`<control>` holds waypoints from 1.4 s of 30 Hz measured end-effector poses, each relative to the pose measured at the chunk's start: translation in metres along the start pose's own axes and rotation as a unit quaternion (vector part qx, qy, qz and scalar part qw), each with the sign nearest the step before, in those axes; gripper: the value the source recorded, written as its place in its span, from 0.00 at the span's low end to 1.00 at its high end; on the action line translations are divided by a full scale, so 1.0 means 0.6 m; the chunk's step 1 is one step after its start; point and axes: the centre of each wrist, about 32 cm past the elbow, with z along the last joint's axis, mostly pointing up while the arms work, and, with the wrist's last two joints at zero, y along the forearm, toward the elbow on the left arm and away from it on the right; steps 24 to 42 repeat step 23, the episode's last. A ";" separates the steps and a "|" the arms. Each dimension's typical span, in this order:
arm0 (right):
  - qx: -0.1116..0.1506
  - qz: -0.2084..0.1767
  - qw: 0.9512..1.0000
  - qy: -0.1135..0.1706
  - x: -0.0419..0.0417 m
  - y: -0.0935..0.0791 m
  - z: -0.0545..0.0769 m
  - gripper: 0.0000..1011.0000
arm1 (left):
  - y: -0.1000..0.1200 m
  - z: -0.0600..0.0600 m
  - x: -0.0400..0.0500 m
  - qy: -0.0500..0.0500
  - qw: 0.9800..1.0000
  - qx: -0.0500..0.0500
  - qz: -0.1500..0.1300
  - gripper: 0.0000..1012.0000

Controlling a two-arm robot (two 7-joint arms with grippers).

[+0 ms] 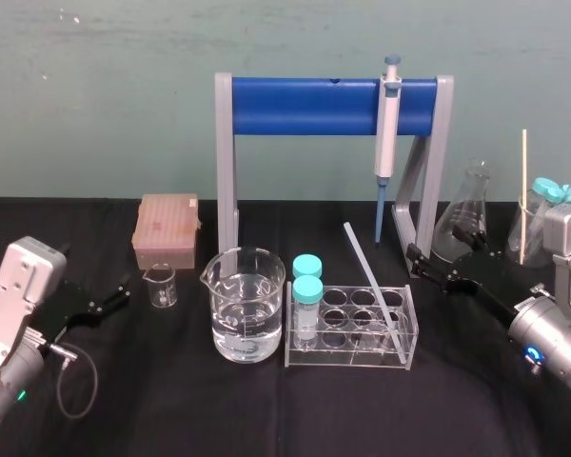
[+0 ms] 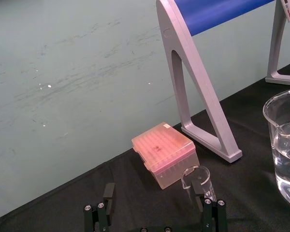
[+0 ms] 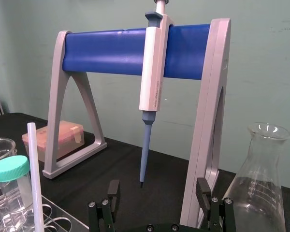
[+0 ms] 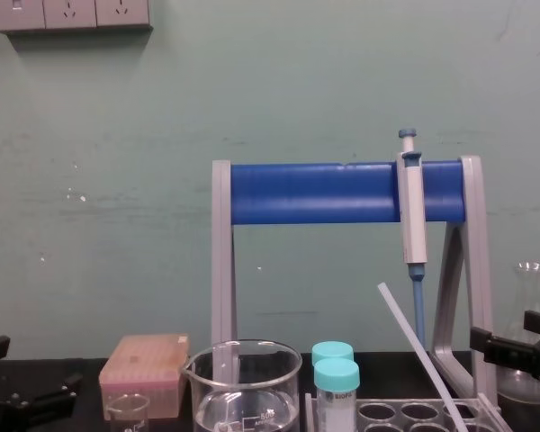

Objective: Pick up the stirring rod with one hand, then place it down.

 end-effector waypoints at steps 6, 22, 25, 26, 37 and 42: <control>0.002 0.000 1.000 -0.001 0.000 0.000 0.001 0.99 | 0.000 0.000 0.000 0.000 1.000 0.000 0.000 0.99; 0.003 -0.001 1.000 -0.003 -0.001 0.000 0.001 0.99 | 0.000 0.000 0.000 0.000 1.000 0.000 0.000 0.99; 0.003 -0.001 1.000 -0.003 -0.001 0.000 0.001 0.99 | 0.000 0.000 0.000 0.000 1.000 0.000 0.000 0.99; 0.003 -0.001 1.000 -0.003 -0.001 0.000 0.001 0.99 | 0.000 0.000 0.000 0.000 1.000 0.000 0.000 0.99; 0.003 -0.001 1.000 -0.003 -0.001 0.000 0.001 0.99 | 0.000 0.000 0.000 0.000 1.000 0.000 0.000 0.99; 0.003 -0.001 1.000 -0.003 -0.001 0.000 0.001 0.99 | 0.000 0.000 0.000 0.000 1.000 0.000 0.000 0.99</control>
